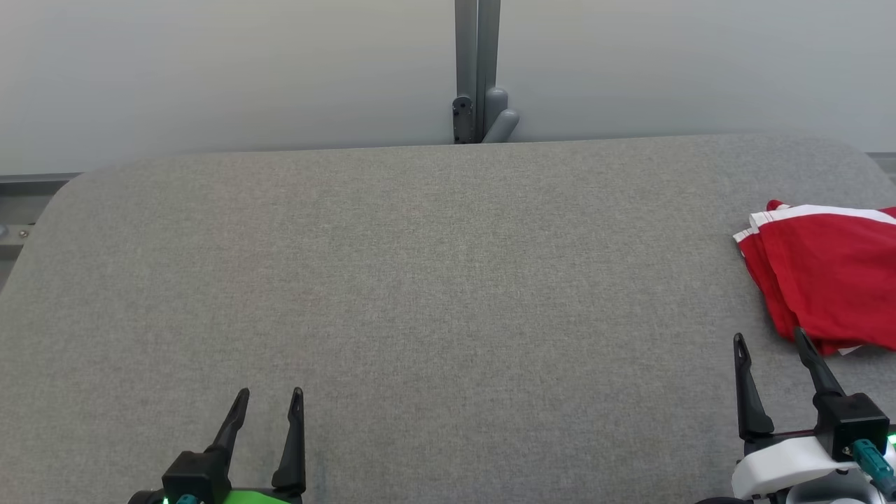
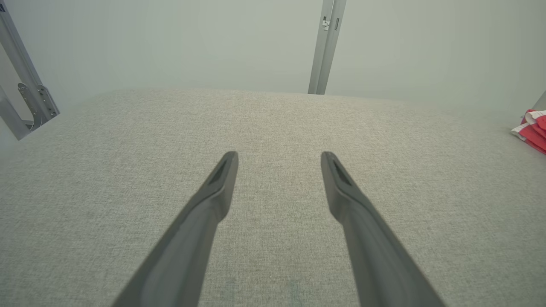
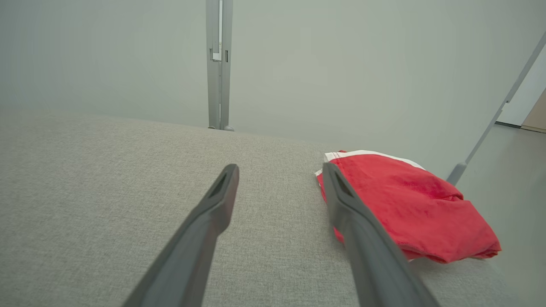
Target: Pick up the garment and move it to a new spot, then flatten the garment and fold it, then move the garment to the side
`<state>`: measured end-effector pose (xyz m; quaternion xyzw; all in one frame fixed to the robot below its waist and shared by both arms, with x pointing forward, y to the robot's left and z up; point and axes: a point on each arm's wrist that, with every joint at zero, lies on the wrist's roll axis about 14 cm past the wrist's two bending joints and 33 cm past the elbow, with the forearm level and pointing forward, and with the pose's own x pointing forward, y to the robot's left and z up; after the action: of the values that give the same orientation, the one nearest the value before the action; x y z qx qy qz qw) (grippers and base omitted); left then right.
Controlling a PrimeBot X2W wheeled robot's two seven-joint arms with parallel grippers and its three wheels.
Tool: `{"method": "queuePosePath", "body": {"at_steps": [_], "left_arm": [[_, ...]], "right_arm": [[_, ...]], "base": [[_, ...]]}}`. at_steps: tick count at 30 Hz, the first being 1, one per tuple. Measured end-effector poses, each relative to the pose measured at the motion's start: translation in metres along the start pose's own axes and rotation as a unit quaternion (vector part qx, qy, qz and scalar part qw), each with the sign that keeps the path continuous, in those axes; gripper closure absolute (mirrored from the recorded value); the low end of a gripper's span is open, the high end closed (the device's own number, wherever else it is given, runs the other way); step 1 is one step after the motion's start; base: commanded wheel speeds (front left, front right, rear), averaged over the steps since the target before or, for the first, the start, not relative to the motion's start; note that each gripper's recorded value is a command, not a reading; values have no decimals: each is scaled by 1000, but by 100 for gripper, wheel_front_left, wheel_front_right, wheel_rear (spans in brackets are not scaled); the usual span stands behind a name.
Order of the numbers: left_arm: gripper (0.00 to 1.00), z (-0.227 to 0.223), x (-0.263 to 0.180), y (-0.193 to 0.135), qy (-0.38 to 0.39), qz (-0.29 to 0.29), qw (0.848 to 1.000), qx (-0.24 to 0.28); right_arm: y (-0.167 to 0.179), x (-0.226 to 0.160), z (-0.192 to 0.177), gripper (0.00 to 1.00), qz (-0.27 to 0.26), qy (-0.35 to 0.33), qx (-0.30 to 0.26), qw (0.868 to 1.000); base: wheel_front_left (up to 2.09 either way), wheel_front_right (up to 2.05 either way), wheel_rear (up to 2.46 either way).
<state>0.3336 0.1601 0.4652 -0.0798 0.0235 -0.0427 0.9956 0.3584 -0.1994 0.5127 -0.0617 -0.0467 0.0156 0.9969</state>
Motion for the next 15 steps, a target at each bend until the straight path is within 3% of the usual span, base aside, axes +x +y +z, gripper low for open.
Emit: {"method": "queuePosePath", "body": {"at_steps": [15], "left_arm": [[0,-5,-2,2,8,4,1000,-2]], "right_arm": [[5,-3,-7,0,5,11,6,1000]], "base": [[0,0,0]]}}
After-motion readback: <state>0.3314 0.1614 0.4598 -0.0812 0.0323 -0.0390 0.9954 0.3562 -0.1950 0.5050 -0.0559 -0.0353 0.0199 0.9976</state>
